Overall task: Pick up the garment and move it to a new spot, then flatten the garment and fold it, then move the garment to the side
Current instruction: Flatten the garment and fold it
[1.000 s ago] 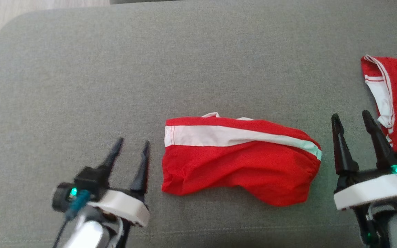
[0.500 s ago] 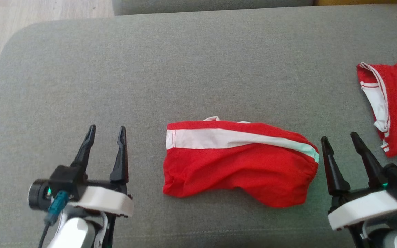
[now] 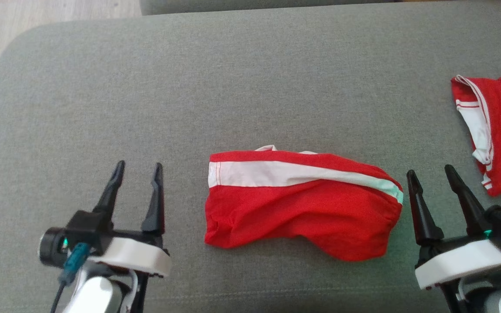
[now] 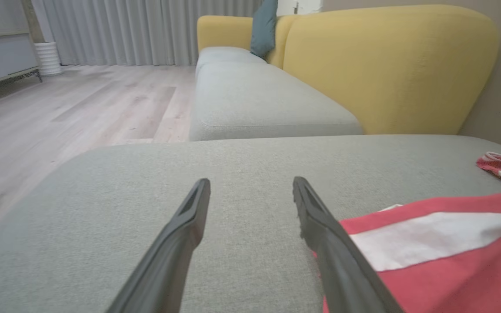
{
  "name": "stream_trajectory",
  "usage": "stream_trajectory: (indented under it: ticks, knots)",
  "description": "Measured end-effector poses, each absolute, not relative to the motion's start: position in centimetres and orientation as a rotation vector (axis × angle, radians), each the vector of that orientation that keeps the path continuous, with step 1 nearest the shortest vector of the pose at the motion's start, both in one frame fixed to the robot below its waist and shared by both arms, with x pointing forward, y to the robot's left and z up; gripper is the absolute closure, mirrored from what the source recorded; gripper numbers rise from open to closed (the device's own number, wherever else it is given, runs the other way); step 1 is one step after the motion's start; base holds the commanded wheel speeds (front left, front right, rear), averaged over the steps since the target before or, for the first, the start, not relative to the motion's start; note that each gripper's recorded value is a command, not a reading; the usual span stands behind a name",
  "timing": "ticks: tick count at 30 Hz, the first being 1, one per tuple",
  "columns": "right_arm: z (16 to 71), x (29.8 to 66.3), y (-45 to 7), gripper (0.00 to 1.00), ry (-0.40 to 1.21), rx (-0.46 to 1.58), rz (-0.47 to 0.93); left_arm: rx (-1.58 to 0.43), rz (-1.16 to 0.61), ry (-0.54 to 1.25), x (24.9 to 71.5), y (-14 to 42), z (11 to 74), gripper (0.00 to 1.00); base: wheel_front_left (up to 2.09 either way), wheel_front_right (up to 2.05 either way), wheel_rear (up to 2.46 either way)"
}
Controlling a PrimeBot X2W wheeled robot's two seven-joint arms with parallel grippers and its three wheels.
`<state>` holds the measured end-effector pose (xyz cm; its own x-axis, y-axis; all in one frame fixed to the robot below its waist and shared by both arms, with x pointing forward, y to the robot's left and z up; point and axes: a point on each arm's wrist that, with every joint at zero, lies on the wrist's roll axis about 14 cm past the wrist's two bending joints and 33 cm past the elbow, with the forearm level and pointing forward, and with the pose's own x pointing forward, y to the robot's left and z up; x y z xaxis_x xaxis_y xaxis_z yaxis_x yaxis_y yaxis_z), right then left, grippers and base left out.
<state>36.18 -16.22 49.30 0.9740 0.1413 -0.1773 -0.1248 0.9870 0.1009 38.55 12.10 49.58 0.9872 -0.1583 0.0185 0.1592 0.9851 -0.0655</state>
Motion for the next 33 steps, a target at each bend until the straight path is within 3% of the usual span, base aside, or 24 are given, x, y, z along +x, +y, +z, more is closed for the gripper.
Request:
stream_trajectory:
  ticks: [10,17,22,23,25,33]
  knots:
    - [47.8,36.7,-16.3,0.00,0.229,0.105,0.126,-0.112,-0.437,0.251,40.5,5.2,45.6,0.00,0.00,0.00,0.00]
    - [47.4,37.5,-16.9,0.00,0.235,0.105,0.107,-0.127,-0.479,0.506,41.0,4.1,40.1,0.00,0.00,0.00,0.00]
    - [46.9,37.4,-17.2,0.00,0.246,0.118,0.090,-0.142,-0.490,0.540,41.5,3.7,39.3,0.00,0.00,0.00,0.00]
    - [46.8,37.4,-17.2,0.00,0.247,0.119,0.089,-0.141,-0.497,0.541,41.5,3.7,39.2,0.07,0.00,0.00,0.00]
    - [46.7,37.4,-17.2,0.00,0.247,0.127,0.088,-0.143,-0.504,0.542,41.5,3.6,39.2,0.98,0.00,0.00,0.00]
    - [46.5,37.5,-17.7,0.00,0.248,0.129,0.073,-0.151,-0.501,0.519,41.8,3.8,39.6,1.00,0.00,0.00,0.00]
